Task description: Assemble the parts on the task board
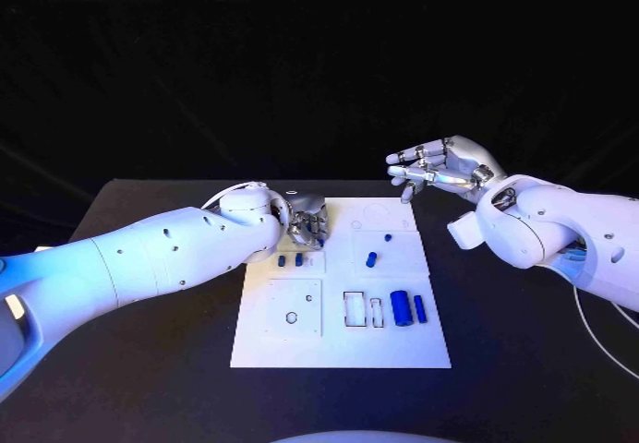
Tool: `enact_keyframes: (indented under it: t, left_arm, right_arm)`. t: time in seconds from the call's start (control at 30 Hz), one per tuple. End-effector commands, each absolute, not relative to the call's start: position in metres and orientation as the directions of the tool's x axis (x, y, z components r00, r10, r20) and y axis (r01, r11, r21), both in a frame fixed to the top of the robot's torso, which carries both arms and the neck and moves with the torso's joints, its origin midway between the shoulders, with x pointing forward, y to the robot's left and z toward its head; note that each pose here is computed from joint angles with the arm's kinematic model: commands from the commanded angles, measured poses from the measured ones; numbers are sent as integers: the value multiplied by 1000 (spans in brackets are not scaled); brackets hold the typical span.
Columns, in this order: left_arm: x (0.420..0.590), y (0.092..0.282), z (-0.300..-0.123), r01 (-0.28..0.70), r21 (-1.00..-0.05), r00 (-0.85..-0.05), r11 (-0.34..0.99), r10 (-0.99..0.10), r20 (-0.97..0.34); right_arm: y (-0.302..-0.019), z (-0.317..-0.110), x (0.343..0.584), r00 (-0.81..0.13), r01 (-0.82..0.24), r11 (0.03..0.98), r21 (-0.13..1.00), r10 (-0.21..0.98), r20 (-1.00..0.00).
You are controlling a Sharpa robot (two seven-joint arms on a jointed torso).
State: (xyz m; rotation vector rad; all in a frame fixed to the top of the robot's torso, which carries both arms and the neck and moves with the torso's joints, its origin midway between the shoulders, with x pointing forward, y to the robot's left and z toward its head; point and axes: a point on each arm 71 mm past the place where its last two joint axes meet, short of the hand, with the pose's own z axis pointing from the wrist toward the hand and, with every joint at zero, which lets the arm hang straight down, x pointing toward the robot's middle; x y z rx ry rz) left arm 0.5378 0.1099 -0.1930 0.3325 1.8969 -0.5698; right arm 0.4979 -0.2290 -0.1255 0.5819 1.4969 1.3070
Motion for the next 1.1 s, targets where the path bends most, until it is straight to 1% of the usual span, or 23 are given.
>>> enact_keyframes:
  t: [0.03,0.47,0.8,1.1]
  left_arm:
    - [537,109,-195,478,-213,-406,852,0,-914]
    - [537,107,-195,488,-216,-406,846,0,-914]
    - [538,106,-190,492,-255,-371,832,-64,-926]
    - [535,118,-184,460,-291,-369,839,-117,-922]
  right_arm:
    - [-227,-125,497,-379,-264,289,920,846,-375]
    - [-226,-125,497,-380,-265,288,920,846,-374]
    - [-226,-125,497,-381,-266,287,920,845,-374]
    - [-225,-125,497,-383,-267,286,920,845,-374]
